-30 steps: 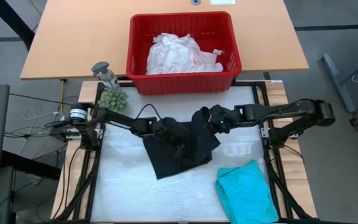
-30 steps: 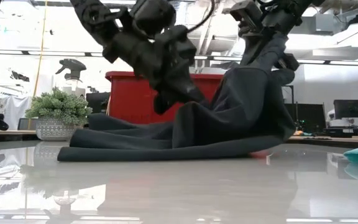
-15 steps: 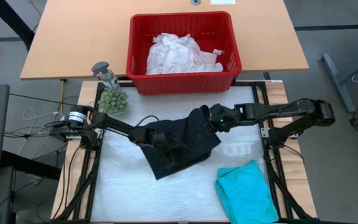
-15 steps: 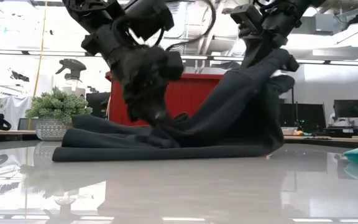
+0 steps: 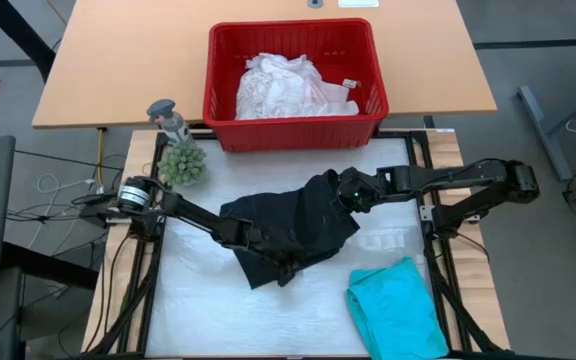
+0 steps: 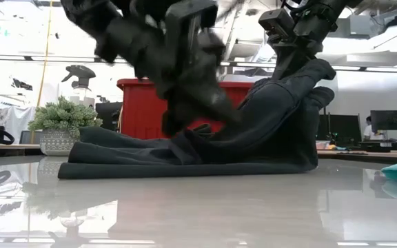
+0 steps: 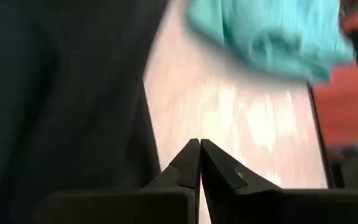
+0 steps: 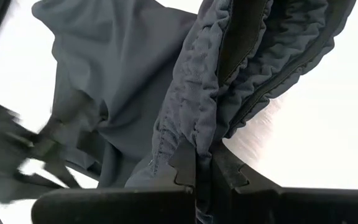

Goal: Fold Laundry from Bin
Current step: Fold the black shorts

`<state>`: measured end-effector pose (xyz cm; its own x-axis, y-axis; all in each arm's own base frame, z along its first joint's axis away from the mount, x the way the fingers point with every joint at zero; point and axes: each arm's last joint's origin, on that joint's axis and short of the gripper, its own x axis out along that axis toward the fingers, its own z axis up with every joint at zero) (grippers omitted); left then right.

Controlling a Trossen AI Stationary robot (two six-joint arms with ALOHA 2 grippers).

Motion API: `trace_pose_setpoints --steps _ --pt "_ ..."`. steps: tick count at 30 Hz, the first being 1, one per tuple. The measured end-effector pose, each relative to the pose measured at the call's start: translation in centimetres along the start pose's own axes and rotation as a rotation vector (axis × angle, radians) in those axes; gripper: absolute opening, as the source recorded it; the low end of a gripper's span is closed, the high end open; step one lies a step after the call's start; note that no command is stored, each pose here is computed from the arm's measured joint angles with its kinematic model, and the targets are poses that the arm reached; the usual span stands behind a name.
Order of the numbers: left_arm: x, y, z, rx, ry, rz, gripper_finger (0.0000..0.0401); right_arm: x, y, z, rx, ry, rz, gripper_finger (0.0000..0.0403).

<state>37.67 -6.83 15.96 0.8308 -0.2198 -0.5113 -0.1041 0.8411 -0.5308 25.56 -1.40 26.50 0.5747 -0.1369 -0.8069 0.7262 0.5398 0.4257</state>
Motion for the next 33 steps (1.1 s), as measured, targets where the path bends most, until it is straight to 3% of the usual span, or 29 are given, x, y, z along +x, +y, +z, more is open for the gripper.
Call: trace_pose_setpoints --steps 4,8,12,16,26,29,33 --pt "-3.7 -2.1 2.7 0.054 -0.127 0.081 0.0000 0.0 0.0 0.0 -0.006 0.001 -0.004 0.0038" --pt "-5.0 -1.7 2.0 0.114 -0.098 0.304 0.0000 0.0 0.0 0.0 -0.007 -0.004 0.003 0.0038" --pt "-4.0 -1.3 1.7 0.127 -0.069 0.265 0.0000 0.0 -0.1 0.2 -0.003 -0.008 0.002 0.0038" --pt "-2.9 -0.4 0.7 0.121 -0.037 0.331 0.0000 0.0 0.0 0.2 -0.005 -0.007 0.003 0.0038" --pt "-0.5 1.5 -1.2 0.125 0.054 0.352 0.0000 0.0 0.0 0.2 -0.011 -0.007 0.006 0.0038" --pt "0.5 2.2 -2.1 0.093 0.099 0.336 0.0000 0.0 0.0 0.2 -0.012 -0.007 0.007 0.0038" --pt "0.9 1.5 -1.5 0.072 0.031 0.230 0.0000 0.0 0.0 0.2 -0.013 -0.005 0.009 0.0038"
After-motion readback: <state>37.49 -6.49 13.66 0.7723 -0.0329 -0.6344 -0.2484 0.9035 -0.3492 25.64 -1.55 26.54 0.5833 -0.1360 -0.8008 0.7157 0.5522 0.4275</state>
